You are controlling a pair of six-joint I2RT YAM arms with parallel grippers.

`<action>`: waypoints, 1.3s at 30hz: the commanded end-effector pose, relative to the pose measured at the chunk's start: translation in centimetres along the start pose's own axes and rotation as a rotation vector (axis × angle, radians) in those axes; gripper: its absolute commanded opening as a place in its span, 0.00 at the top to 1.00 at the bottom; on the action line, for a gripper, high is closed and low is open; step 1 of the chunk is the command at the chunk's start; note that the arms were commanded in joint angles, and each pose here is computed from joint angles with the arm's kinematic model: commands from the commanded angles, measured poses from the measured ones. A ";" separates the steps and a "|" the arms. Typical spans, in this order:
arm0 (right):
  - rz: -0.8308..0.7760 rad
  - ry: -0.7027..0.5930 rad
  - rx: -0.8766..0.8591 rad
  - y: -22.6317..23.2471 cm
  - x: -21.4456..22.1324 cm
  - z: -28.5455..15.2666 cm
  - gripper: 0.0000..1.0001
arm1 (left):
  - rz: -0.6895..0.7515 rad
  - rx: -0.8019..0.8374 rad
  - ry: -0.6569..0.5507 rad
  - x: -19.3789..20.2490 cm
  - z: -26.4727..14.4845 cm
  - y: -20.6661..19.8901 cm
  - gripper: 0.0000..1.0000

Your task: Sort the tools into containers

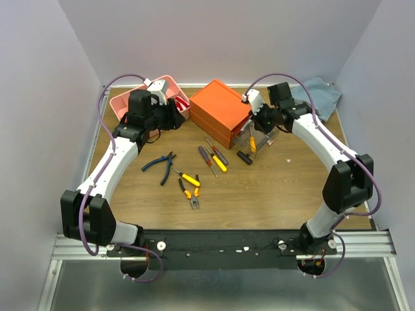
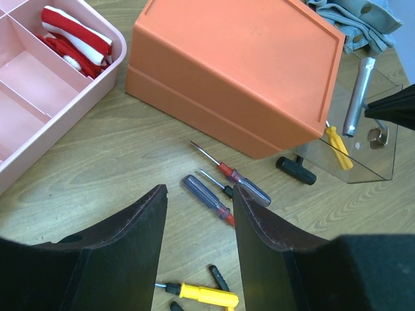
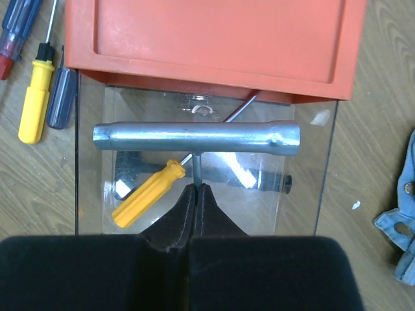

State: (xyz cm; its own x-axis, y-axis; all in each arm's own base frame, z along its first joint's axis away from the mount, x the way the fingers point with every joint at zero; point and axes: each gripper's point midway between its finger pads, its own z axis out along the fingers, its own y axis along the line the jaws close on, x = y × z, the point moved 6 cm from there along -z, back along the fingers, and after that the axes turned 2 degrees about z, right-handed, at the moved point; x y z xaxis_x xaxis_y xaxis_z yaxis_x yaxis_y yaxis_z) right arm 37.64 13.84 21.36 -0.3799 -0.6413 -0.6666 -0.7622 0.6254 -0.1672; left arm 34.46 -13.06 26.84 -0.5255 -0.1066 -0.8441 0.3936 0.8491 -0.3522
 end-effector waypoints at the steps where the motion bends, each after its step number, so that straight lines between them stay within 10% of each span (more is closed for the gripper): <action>1: 0.009 0.032 0.028 -0.8 -0.7 0.0 0.85 | 0.014 -0.017 -0.015 -0.2 0.2 0.3 0.45; 7: 0.032 0.001 0.091 -1.8 -2.7 -2.1 0.55 | 0.010 -0.014 -0.021 -0.4 0.4 0.3 0.45; 14: -0.011 -0.124 -0.106 3.7 -5.5 -4.5 0.50 | 0.008 -0.021 -0.037 -1.1 0.2 0.3 0.45; 24: -0.295 -0.007 -0.579 21.2 -3.9 3.7 0.44 | -0.159 -0.102 -0.086 -1.4 -2.7 3.0 0.25; 39: -0.191 0.079 -0.662 26.7 -6.5 12.8 0.44 | -0.231 -0.253 -0.216 0.2 -8.9 6.7 0.28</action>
State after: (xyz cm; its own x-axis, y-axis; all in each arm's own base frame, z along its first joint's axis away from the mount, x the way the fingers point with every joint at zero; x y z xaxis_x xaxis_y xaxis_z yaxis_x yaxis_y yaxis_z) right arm 27.45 37.83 12.38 -0.2390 -0.7669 -0.5956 -0.9695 0.1541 0.1907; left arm 31.62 -3.54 28.05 -0.4199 -0.3995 -0.8149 0.0820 0.8775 -0.4724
